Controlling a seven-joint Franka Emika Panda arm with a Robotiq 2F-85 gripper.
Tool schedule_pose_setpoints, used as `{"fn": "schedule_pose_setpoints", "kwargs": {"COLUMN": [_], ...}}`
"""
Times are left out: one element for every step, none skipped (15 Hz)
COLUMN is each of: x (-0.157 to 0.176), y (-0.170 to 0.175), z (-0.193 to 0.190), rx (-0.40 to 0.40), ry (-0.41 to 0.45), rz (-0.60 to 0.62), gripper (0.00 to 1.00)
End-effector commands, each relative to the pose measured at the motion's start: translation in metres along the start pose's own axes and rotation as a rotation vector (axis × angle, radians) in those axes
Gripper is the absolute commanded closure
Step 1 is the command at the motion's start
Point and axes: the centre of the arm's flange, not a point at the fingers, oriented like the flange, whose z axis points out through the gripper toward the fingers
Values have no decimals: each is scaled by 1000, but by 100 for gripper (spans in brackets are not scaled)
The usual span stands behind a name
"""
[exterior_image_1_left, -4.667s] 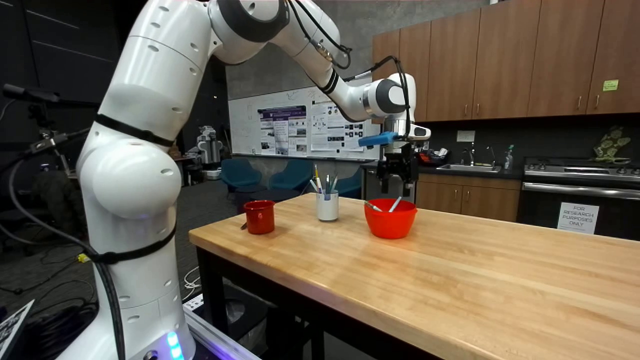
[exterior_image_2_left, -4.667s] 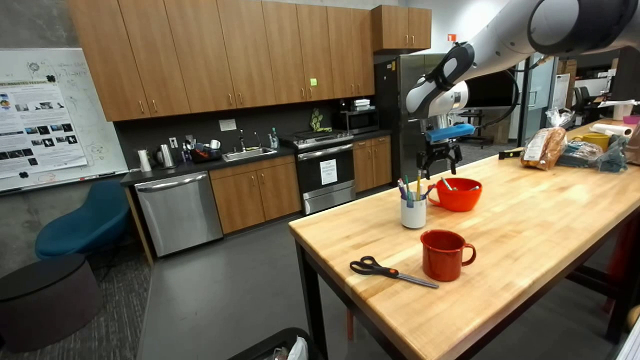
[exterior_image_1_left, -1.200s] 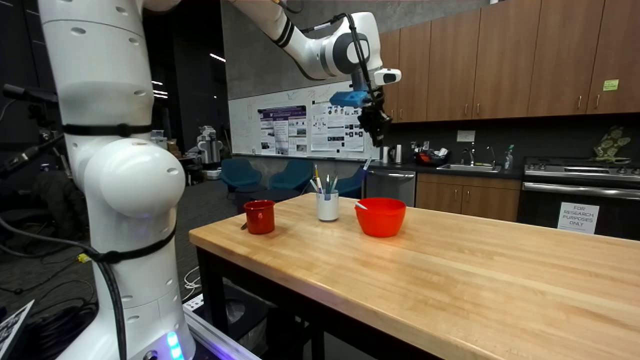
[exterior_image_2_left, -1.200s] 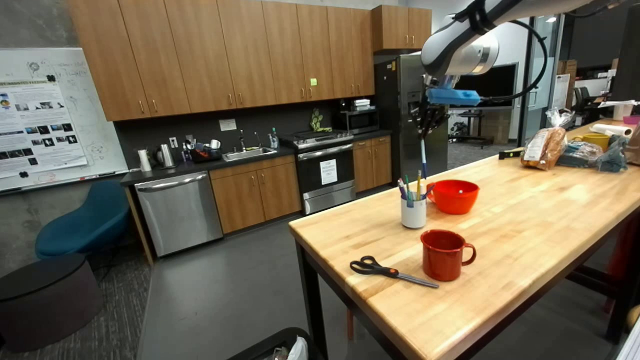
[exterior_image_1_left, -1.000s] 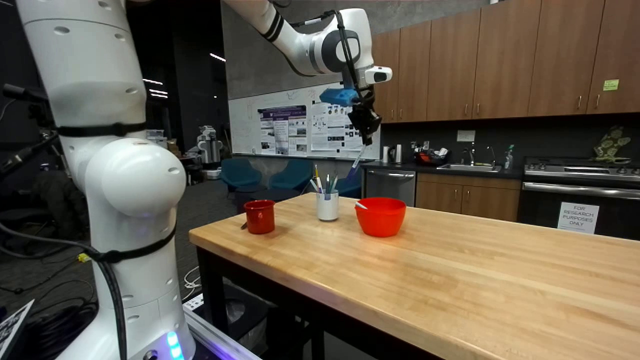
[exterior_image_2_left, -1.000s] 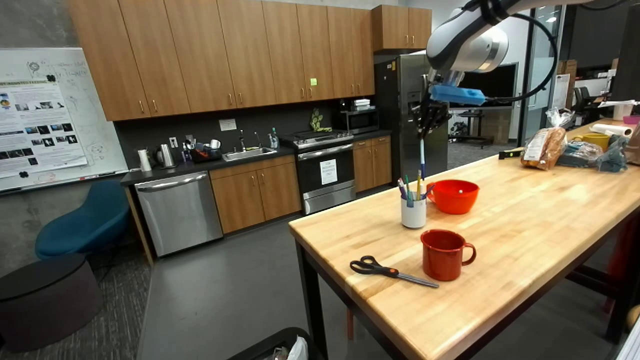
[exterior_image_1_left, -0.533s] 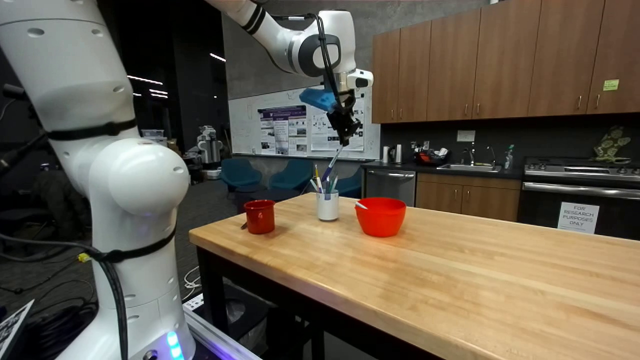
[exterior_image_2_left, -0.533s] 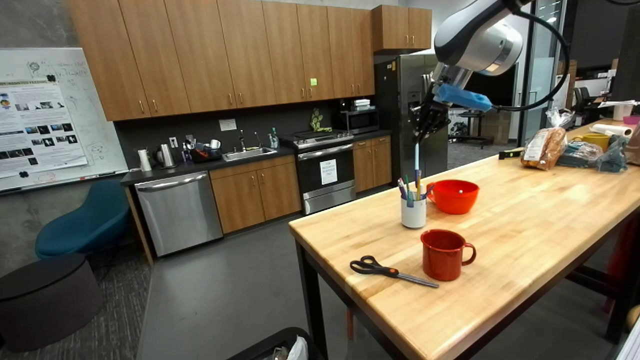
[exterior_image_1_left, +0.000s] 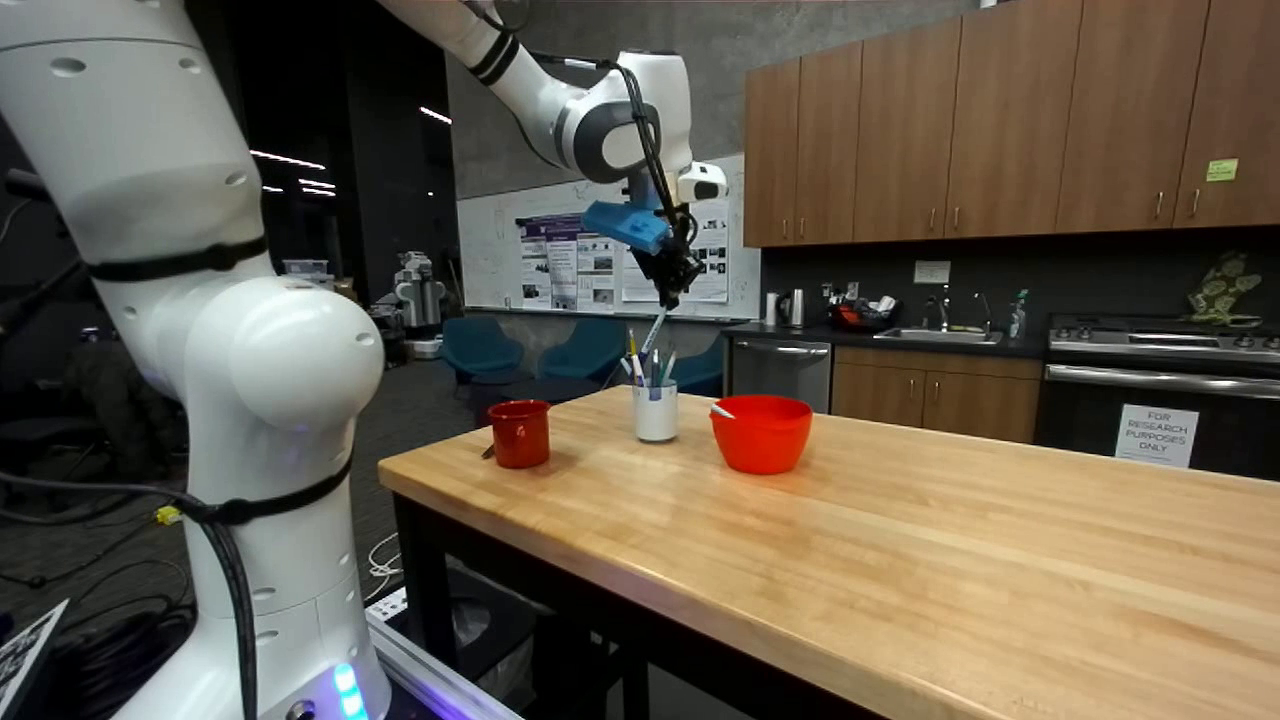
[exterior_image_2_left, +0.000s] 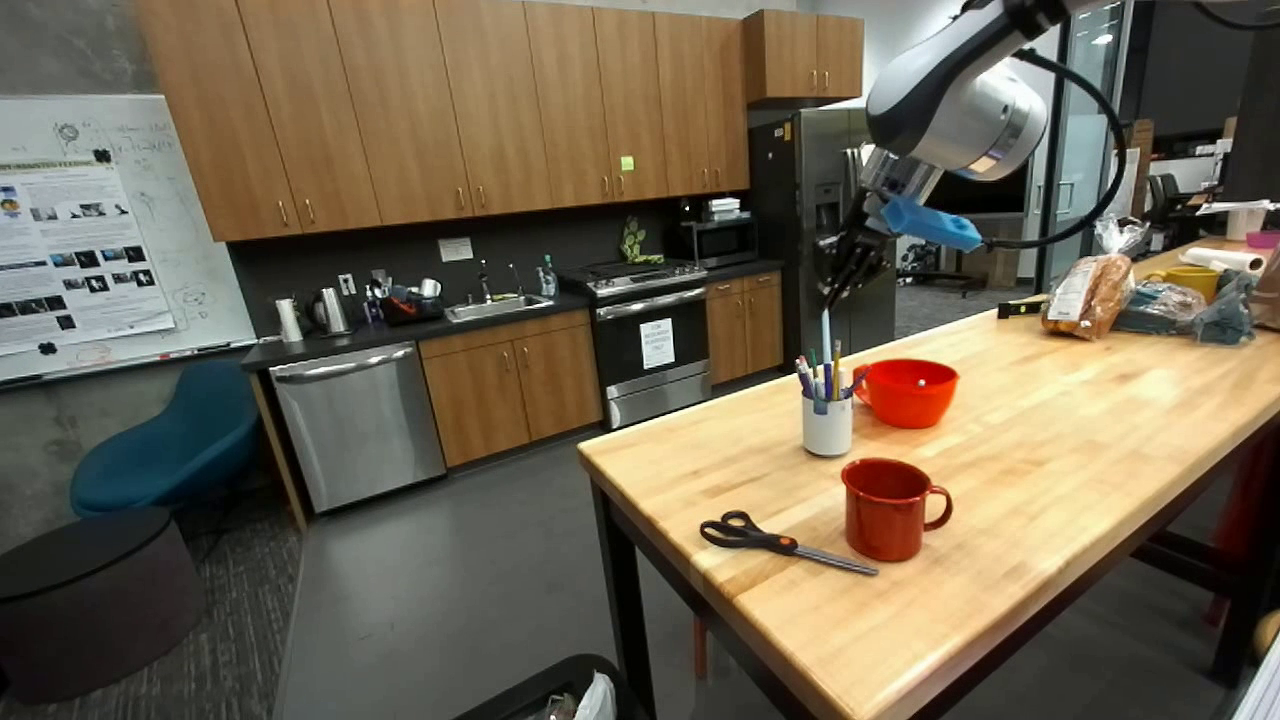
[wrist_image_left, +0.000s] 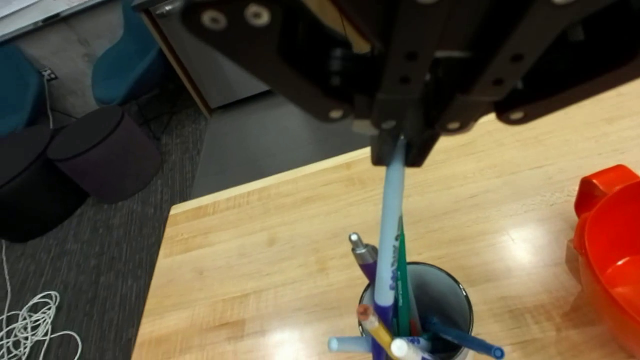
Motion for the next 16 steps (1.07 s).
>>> {"fn": "schedule_pose_setpoints", "kwargs": {"x": [-8, -8, -7, -5, -4, -2, -1, 1, 3, 4, 5, 5, 6, 6, 6, 3], "y": [-2, -3, -4, -5, -6, -7, -8, -8, -7, -6, -6, -5, -5, -4, -2, 0], "z": [5, 6, 6, 5, 5, 3, 1, 1, 0, 0, 0, 0, 0, 1, 2, 4], "rx": [19, 18, 16, 12, 12, 14, 11, 9, 7, 4, 0, -2, -2, -1, 2, 12], "ry": [39, 46, 54, 62, 61, 65, 73, 79, 84, 90, 95, 101, 106, 113, 113, 111], "rz": [-70, -83, -93, -99, -105, -105, -104, -105, -108, -110, -113, -117, -120, -126, -132, -153], "gripper": [97, 97, 97, 97, 97, 97, 97, 97, 97, 97, 97, 97, 97, 97, 97, 97]}}
